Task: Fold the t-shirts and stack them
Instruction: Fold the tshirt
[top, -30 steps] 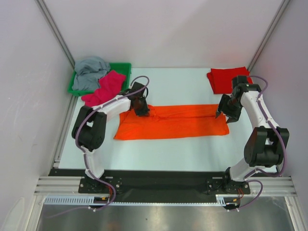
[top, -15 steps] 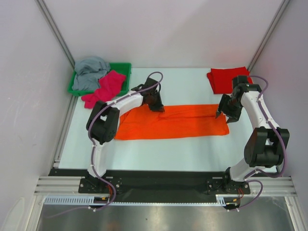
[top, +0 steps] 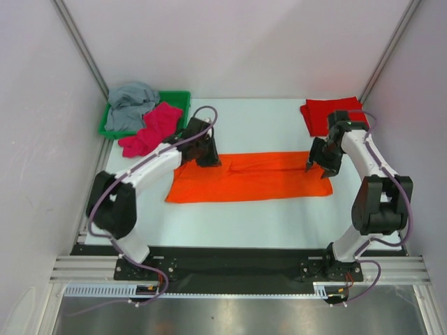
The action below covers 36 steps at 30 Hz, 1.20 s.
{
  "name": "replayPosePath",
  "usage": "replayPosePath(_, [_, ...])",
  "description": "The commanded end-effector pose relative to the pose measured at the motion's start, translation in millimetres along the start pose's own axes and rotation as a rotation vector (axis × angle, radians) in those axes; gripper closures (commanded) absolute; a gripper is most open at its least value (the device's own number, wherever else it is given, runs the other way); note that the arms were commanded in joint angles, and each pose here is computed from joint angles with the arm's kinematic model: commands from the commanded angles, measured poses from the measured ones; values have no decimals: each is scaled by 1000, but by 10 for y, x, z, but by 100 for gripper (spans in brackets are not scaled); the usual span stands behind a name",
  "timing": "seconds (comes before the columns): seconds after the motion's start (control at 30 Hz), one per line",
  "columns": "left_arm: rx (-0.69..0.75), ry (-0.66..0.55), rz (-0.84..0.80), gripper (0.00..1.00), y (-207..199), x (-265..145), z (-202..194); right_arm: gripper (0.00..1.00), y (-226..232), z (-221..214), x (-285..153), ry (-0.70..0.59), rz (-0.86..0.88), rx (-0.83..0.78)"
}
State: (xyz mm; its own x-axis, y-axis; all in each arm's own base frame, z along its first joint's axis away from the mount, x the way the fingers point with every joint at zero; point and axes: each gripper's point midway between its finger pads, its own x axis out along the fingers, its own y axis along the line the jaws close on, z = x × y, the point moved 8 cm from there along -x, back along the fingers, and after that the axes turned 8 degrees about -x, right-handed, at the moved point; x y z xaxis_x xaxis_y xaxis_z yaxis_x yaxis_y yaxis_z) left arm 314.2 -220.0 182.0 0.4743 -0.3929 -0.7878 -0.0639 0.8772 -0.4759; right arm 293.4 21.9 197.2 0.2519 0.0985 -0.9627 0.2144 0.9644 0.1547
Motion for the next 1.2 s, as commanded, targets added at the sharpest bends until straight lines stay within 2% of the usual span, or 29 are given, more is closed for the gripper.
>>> replayPosePath(0.0, [-4,18,55,82,283,-168,-255,36,141,52,213,23,23,-56])
replayPosePath(0.1, [-21,18,95,82,496,-278,-411,36,243,88,335,47,15,-111])
replayPosePath(0.2, [-30,3,108,77,603,-361,-445,33,354,90,483,78,-38,-187])
replayPosePath(0.27, [-62,0,111,74,662,-378,-426,28,410,147,563,83,-80,-223])
replayPosePath(0.37, [-126,34,92,74,752,-321,-449,25,555,215,620,63,-99,-269])
replayPosePath(0.53, [-207,78,134,74,942,-156,-509,26,661,290,922,103,-122,-299])
replayPosePath(0.63, [-177,81,154,74,1003,-63,-487,26,637,284,1048,103,-159,-311])
replayPosePath(0.8, [-110,60,246,72,1078,45,-364,26,486,69,1212,139,-223,-296])
replayPosePath(0.9, [-92,89,261,72,1102,148,-339,26,425,-28,1247,135,-257,-251])
replayPosePath(1.17, [-52,119,307,72,1243,293,-190,26,319,-620,1329,218,-278,-144])
